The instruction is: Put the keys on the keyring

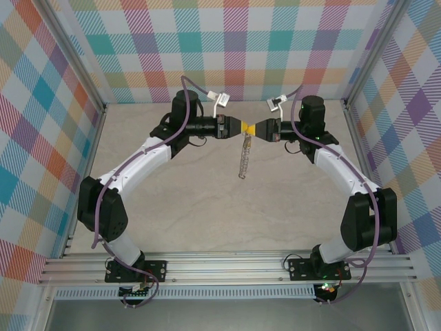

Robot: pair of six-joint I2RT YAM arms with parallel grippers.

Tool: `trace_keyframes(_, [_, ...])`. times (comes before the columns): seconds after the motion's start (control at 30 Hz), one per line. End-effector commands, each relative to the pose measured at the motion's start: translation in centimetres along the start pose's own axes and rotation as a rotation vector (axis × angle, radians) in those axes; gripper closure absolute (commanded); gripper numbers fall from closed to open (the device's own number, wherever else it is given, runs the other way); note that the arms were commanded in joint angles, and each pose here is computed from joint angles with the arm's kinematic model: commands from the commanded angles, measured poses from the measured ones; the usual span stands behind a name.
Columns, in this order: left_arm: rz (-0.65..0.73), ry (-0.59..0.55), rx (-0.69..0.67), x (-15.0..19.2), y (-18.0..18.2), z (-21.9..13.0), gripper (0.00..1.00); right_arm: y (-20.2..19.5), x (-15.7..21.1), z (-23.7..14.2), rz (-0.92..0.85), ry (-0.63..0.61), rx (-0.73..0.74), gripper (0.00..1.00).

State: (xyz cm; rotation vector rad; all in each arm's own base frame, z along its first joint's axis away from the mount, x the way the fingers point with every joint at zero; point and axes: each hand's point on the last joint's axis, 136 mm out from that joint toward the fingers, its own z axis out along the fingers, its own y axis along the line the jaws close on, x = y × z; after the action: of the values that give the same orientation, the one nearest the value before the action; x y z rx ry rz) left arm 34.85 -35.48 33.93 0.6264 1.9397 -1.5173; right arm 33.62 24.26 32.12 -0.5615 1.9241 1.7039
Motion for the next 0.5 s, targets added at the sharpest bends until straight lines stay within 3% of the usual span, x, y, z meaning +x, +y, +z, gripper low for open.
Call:
trace_keyframes(0.0, [0.033, 0.017, 0.034, 0.28, -0.83, 0.22, 0.72, 1.35, -1.11, -0.18, -0.075, -0.011, -0.025, 1.00])
trace_keyframes(0.47, [0.049, 0.039, 0.083, 1.26, -1.63, -0.10, 0.77, 0.58, -1.36, -0.01, -0.059, -0.022, -0.012, 1.00])
